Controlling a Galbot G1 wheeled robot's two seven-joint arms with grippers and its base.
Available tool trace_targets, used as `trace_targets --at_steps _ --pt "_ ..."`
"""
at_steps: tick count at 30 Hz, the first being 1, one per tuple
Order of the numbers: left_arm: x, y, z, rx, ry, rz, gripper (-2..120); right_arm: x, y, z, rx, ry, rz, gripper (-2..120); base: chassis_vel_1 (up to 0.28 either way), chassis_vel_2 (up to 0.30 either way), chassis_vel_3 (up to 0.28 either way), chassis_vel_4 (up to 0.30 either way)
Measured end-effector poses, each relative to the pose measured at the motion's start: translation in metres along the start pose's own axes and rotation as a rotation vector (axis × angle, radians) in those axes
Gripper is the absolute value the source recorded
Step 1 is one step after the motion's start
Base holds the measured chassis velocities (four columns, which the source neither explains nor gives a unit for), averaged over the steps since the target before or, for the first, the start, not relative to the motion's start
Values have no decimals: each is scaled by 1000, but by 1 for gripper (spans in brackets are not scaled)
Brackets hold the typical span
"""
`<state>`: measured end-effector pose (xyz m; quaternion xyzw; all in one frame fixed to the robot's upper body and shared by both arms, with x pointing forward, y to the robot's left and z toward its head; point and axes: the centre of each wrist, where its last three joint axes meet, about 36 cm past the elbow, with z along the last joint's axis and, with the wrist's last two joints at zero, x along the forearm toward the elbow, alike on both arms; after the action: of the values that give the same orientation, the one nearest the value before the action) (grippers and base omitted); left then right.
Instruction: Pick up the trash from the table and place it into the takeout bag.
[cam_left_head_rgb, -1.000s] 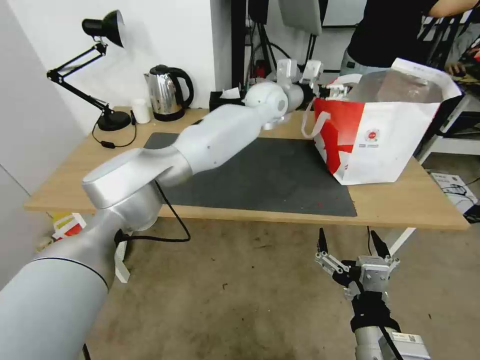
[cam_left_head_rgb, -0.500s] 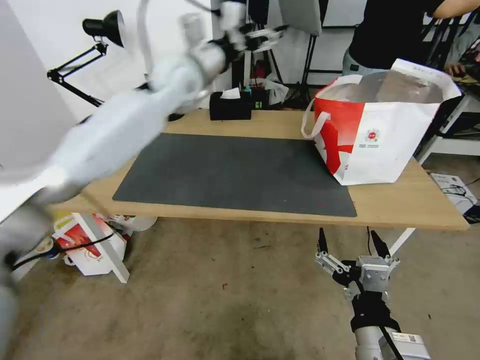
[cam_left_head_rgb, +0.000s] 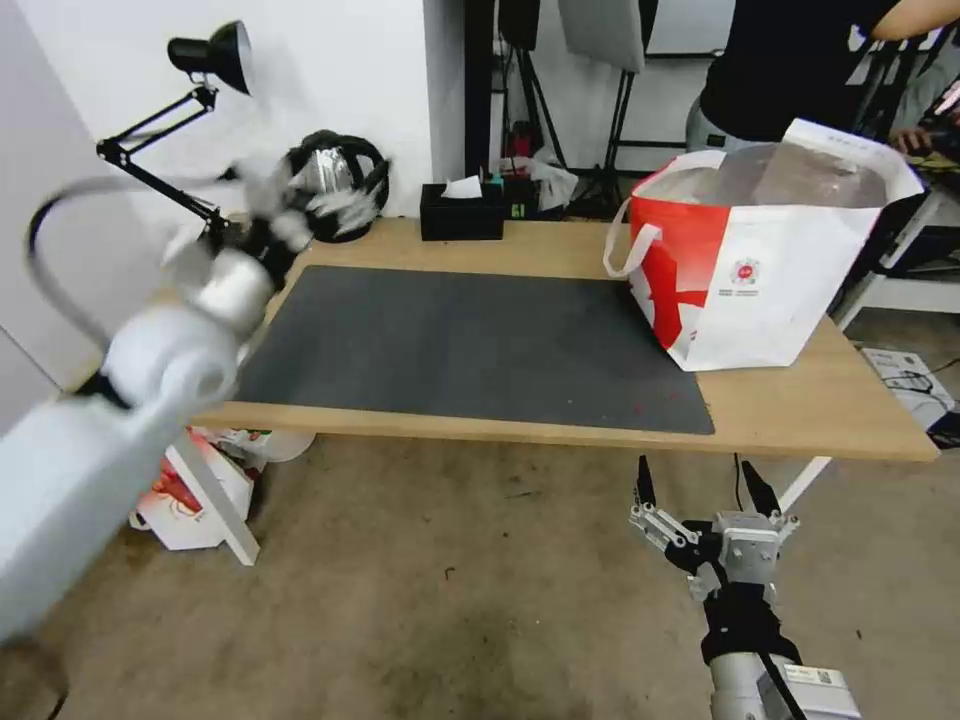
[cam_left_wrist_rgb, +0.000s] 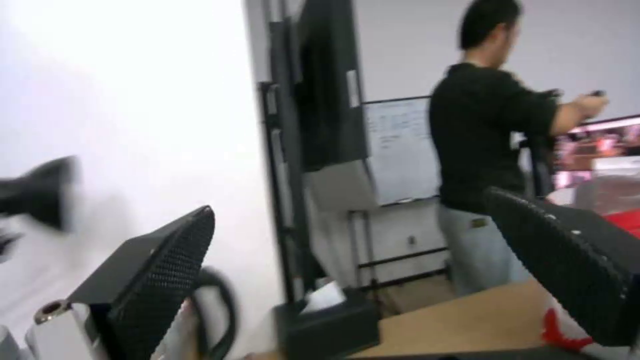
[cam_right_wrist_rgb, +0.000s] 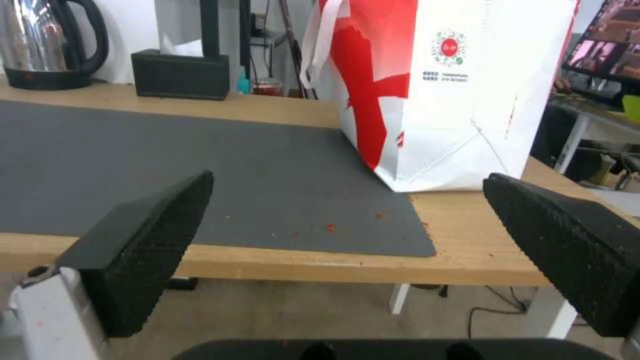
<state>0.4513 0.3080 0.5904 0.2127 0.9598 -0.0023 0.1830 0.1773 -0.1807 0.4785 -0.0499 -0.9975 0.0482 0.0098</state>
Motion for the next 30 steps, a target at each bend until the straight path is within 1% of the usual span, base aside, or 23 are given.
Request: trace_targets --at_steps 1,2,3,4,5,9,10,12,14,15,17,18,20,21,22,24,25,28,29,30 --pt "20 -6 4 -4 7 -35 100 0 0 0 0 0 0 100 0 0 0 0" --pt "29 -10 5 -7 7 -53 100 0 0 0 0 0 0 100 0 0 0 0" --pt "51 -17 9 -34 1 -97 100 0 0 0 0 0 0 100 0 0 0 0" --pt "65 -23 13 -43 -2 -125 100 0 0 0 0 0 0 100 0 0 0 0" --pt "65 -23 13 -43 -2 -125 100 0 0 0 0 0 0 100 0 0 0 0" --pt "129 -58 39 -46 -1 -223 100 0 0 0 0 0 0 100 0 0 0 0" --pt "129 -58 39 -46 -1 -223 100 0 0 0 0 0 0 100 0 0 0 0" --pt "152 -77 51 -71 -2 -253 100 0 0 0 0 0 0 100 0 0 0 0" --pt "164 -90 58 -77 -5 -272 100 0 0 0 0 0 0 100 0 0 0 0" --pt "164 -90 58 -77 -5 -272 100 0 0 0 0 0 0 100 0 0 0 0" --pt "176 -105 65 -71 -10 -299 100 0 0 0 0 0 0 100 0 0 0 0" --pt "176 -105 65 -71 -10 -299 100 0 0 0 0 0 0 100 0 0 0 0" --pt "185 -115 71 -83 -10 -315 100 0 0 0 0 0 0 100 0 0 0 0" --pt "190 -119 77 -98 0 -317 100 0 0 0 0 0 0 100 0 0 0 0" --pt "190 -119 77 -98 0 -317 100 0 0 0 0 0 0 100 0 0 0 0" --pt "199 -127 93 -101 28 -316 100 0 0 0 0 0 0 100 0 0 0 0" --pt "199 -127 93 -101 28 -316 100 0 0 0 0 0 0 100 0 0 0 0" --pt "207 -131 117 -90 57 -314 100 0 0 0 0 0 0 100 0 0 0 0" --pt "207 -131 117 -90 57 -314 100 0 0 0 0 0 0 100 0 0 0 0" --pt "209 -131 123 -87 65 -317 100 0 0 0 0 0 0 100 0 0 0 0"
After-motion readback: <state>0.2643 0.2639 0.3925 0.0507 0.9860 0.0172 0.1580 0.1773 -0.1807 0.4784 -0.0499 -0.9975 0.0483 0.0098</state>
